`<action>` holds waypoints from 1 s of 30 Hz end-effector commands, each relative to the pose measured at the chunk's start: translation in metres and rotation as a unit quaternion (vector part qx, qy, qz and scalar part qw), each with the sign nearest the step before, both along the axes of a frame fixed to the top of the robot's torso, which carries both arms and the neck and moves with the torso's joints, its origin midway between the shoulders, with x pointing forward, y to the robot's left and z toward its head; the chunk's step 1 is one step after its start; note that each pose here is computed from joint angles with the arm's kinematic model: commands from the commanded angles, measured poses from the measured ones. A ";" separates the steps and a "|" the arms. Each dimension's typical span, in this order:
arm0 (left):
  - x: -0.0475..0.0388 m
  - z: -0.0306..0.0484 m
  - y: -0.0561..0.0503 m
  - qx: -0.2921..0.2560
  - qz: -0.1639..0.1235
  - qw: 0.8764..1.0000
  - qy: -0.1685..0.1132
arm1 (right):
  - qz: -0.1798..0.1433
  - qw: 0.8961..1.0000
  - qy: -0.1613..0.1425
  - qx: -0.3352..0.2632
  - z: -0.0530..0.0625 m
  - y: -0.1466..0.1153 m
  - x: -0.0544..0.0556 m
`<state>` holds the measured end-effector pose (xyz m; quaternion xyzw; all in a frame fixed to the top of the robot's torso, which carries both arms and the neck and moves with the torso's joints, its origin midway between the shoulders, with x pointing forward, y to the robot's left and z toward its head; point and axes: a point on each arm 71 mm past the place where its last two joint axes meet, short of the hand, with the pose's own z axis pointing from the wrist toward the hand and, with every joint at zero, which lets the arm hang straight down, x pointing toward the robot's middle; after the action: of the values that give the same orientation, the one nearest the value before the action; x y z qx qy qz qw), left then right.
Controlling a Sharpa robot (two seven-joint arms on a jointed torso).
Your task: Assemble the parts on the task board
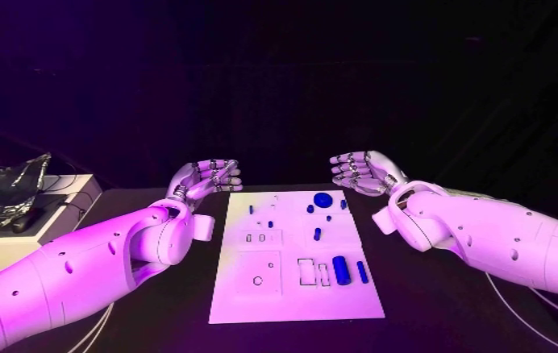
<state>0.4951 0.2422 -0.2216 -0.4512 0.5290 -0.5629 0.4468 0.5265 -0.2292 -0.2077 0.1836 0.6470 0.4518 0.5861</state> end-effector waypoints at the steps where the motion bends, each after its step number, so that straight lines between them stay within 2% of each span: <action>1: -0.0062 0.0058 -0.009 0.008 -0.082 0.997 -0.010 | 0.063 0.988 -0.044 -0.134 0.001 0.009 0.003; 3: -0.0091 0.0100 -0.009 0.009 -0.097 0.995 -0.012 | 0.071 0.981 -0.056 -0.172 0.004 0.011 0.008; 7: -0.0163 0.0205 -0.010 0.013 -0.133 0.991 -0.016 | 0.080 0.960 -0.072 -0.259 0.010 0.019 0.017; 9: -0.0211 0.0258 -0.011 0.014 -0.150 0.988 -0.017 | 0.075 0.946 -0.079 -0.305 0.015 0.023 0.024; 16: -0.0307 0.0383 -0.017 0.023 -0.183 0.983 -0.026 | 0.050 0.912 -0.096 -0.395 0.027 0.029 0.036; 21: -0.0330 0.0456 -0.018 0.029 -0.190 0.981 -0.035 | 0.052 0.899 -0.103 -0.423 0.032 0.037 0.036; 30: -0.0318 0.0541 -0.016 0.034 -0.184 0.981 -0.048 | 0.065 0.882 -0.102 -0.455 0.031 0.048 0.030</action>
<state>0.4648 0.2286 -0.1687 -0.3179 0.5931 -0.6355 0.3786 0.5566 -0.1802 -0.1739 -0.1691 0.7174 0.1991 0.6459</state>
